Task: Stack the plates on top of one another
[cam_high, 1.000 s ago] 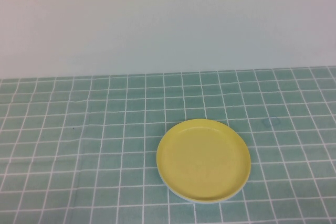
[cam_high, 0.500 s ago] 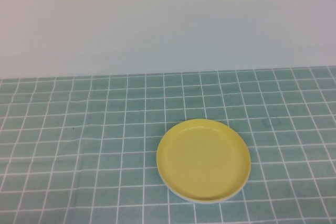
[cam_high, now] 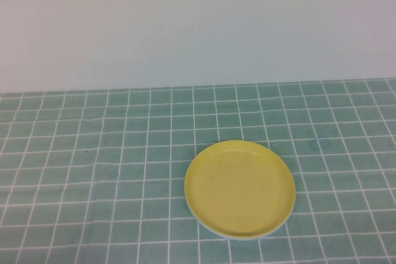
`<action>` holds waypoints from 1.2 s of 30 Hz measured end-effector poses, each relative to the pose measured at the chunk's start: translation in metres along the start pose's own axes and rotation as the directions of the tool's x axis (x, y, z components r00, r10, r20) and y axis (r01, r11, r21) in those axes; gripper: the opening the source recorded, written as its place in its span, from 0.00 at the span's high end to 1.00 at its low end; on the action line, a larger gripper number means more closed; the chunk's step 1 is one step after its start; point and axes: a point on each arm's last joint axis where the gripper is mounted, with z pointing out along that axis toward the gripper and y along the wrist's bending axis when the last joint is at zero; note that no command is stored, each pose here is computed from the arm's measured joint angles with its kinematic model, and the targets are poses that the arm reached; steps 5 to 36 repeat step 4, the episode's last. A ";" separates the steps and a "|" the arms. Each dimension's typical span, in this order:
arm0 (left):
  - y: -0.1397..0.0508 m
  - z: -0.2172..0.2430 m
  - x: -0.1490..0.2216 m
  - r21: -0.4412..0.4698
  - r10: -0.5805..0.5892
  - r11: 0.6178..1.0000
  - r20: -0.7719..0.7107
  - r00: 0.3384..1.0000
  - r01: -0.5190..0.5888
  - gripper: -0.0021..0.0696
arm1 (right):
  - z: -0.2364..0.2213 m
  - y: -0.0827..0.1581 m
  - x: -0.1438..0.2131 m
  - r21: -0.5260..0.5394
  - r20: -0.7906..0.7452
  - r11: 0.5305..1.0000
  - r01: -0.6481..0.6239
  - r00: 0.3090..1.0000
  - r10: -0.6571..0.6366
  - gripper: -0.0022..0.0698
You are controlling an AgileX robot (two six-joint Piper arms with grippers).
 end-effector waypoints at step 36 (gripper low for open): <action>0.000 0.000 0.000 0.000 0.000 1.000 0.000 1.000 0.000 0.97 | 0.000 0.000 0.000 0.000 0.000 1.000 0.000 1.000 0.000 0.97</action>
